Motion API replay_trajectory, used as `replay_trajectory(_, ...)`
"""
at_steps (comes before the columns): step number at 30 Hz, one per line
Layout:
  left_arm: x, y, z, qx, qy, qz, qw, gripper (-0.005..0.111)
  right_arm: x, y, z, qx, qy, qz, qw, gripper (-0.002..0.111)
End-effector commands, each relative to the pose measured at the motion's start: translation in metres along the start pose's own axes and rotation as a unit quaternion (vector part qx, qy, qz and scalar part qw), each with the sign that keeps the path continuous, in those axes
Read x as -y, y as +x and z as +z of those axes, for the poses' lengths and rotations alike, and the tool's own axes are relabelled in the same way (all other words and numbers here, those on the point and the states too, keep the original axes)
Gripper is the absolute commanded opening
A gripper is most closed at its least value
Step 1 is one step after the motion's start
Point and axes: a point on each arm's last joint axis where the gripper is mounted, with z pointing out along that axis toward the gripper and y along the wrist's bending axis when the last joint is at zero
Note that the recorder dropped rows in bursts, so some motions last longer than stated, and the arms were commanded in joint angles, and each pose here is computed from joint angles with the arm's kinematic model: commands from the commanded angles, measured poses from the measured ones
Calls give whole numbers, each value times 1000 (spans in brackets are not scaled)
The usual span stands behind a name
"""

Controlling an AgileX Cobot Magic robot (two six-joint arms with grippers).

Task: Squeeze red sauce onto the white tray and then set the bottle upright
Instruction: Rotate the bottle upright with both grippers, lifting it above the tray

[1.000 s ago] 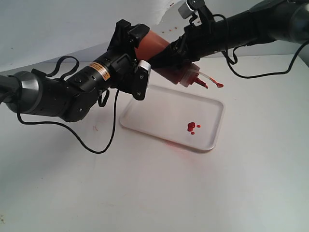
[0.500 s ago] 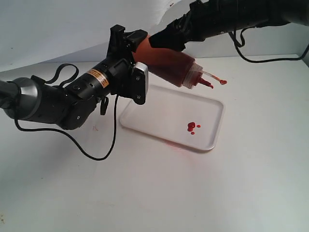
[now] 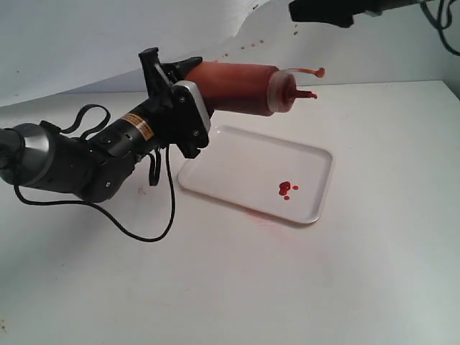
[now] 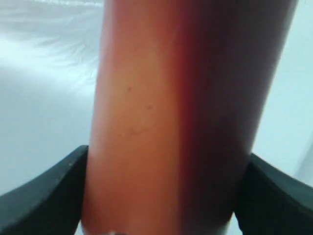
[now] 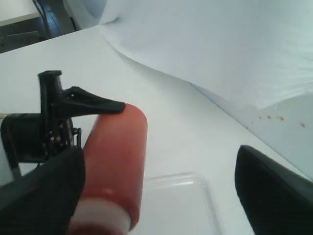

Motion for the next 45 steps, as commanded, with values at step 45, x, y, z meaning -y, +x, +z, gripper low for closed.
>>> replay_trajectory(45,-15,45,-52,130,193,-554,799,0,-55,49,154,-22,-137,-68,988,76)
